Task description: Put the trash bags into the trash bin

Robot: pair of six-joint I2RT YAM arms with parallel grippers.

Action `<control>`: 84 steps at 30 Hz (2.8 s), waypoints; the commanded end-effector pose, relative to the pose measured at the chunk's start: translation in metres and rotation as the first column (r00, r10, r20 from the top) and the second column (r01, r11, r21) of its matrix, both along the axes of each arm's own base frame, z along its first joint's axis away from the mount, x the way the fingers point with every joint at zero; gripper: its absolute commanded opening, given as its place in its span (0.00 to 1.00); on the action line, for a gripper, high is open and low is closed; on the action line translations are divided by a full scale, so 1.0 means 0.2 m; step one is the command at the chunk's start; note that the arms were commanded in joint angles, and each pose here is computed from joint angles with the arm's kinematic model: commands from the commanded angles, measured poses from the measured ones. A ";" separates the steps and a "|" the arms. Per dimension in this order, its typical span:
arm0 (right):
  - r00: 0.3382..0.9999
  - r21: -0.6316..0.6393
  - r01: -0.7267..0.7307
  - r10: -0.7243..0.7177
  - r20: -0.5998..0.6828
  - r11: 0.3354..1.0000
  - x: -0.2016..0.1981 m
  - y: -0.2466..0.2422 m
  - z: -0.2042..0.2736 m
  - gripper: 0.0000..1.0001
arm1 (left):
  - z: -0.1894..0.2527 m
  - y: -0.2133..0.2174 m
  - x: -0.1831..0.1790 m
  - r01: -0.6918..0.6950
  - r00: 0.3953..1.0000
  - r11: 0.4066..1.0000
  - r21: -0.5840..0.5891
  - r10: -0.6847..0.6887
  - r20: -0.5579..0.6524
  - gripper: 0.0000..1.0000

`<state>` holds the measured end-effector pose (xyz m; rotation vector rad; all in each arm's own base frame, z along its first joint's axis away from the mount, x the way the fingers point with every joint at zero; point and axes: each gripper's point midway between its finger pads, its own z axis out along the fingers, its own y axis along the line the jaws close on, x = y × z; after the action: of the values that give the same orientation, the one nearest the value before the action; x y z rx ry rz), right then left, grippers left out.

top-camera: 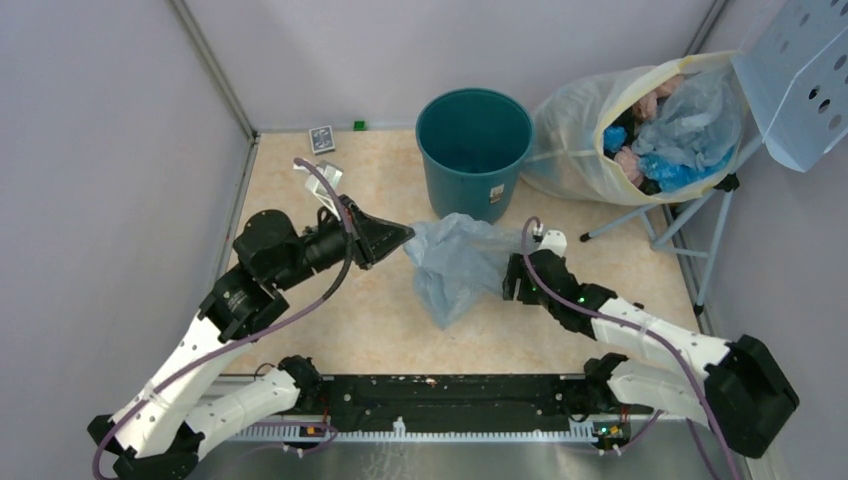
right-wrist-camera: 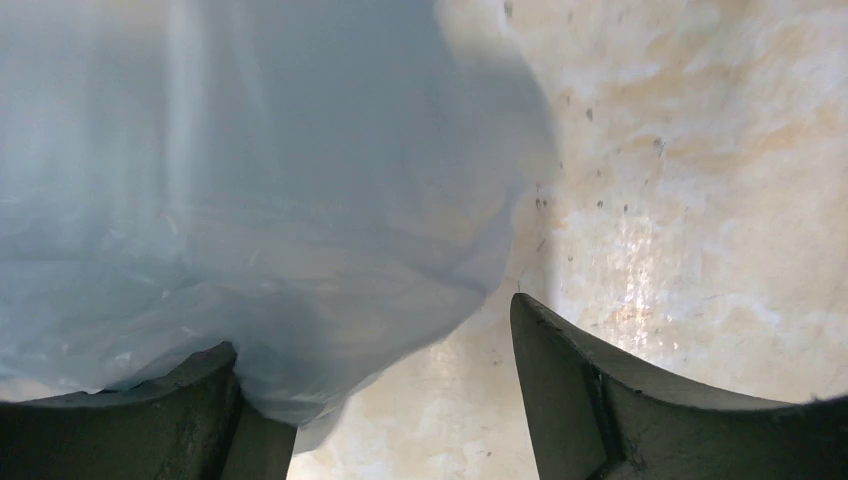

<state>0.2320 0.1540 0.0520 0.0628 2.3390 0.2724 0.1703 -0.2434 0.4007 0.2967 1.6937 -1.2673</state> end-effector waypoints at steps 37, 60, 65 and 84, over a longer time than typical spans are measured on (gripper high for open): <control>0.770 0.193 -0.618 0.536 0.346 0.762 -0.06 0.85 0.27 0.00 | -0.01 -0.21 0.05 0.191 0.972 0.979 0.067 -0.198 0.127 0.00; 0.686 0.174 -0.643 0.459 0.565 0.746 -0.31 0.45 0.53 0.00 | -0.02 -0.28 0.07 0.279 0.954 0.955 0.106 -0.288 0.087 0.00; 0.634 0.099 -0.667 0.493 0.595 0.739 -0.27 0.49 0.63 0.00 | -0.02 -0.34 0.03 0.377 0.921 0.921 0.100 -0.384 0.068 0.00; 0.674 0.126 -0.663 0.515 0.530 0.737 -0.08 0.91 0.23 0.00 | -0.31 -0.39 0.13 0.360 0.932 0.920 0.156 -0.360 -0.029 0.00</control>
<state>0.2184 0.3026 0.0832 -0.6090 1.8250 0.7827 0.1819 -0.3270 0.3429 0.7532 1.8197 -1.5116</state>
